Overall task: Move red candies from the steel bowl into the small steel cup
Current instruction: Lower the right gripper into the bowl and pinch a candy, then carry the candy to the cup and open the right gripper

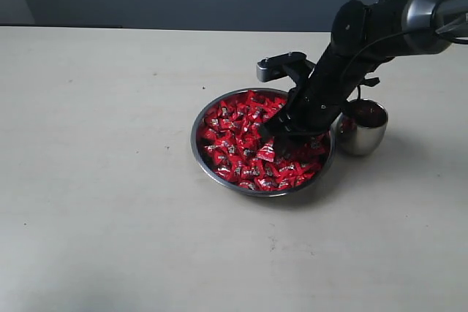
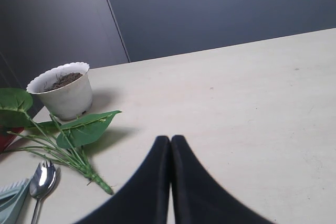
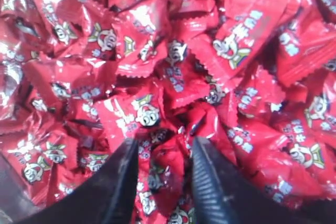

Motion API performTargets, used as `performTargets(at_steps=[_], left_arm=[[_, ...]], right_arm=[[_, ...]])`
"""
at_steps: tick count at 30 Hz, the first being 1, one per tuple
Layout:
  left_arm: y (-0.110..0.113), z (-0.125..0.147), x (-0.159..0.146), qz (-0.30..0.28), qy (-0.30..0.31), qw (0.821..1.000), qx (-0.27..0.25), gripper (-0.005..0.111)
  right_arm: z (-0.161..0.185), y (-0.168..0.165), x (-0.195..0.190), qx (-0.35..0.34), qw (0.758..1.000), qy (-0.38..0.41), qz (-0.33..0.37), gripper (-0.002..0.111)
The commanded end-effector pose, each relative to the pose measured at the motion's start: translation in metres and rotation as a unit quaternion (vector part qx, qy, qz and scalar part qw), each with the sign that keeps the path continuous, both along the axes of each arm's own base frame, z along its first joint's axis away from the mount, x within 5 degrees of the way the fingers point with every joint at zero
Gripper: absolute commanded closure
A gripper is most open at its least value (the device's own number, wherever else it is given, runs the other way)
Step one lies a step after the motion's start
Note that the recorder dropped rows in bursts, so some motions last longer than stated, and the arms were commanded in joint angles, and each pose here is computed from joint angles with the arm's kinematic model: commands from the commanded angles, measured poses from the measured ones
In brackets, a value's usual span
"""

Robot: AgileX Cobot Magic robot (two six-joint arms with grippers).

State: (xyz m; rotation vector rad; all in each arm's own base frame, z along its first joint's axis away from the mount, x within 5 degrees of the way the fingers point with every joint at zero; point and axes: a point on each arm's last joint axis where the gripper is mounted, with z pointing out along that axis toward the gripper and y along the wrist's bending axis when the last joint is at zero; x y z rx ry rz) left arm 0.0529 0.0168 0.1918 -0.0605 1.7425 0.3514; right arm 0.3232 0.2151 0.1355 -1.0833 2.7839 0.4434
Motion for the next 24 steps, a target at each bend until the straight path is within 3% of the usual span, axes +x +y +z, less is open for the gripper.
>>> performTargets(at_steps=[1,3,9,13,17,24], left_arm=[[0.0,0.0,0.0,-0.002,-0.005,1.0,0.002,0.106],[0.0,0.0,0.0,-0.002,-0.005,1.0,0.002,0.106],[0.0,0.0,0.0,-0.002,-0.005,1.0,0.002,0.106],[0.0,0.0,0.0,-0.002,-0.005,1.0,0.002,0.106],[0.0,0.0,0.0,-0.002,-0.005,1.0,0.002,0.106],[0.0,0.0,0.0,-0.002,-0.005,1.0,0.002,0.106]], right_arm=[[-0.002,0.0,0.0,-0.002,1.0,0.004,-0.003,0.094],[0.002,0.0,-0.001,-0.001,1.0,0.005,-0.002,0.108],[0.036,-0.002,-0.004,0.019,0.999,-0.03,0.0,0.108],[0.08,-0.017,-0.004,0.041,0.996,-0.084,-0.011,0.108],[0.103,-0.057,0.01,0.049,0.99,-0.114,-0.068,0.108],[0.095,-0.113,0.032,0.034,0.983,-0.097,-0.153,0.108]])
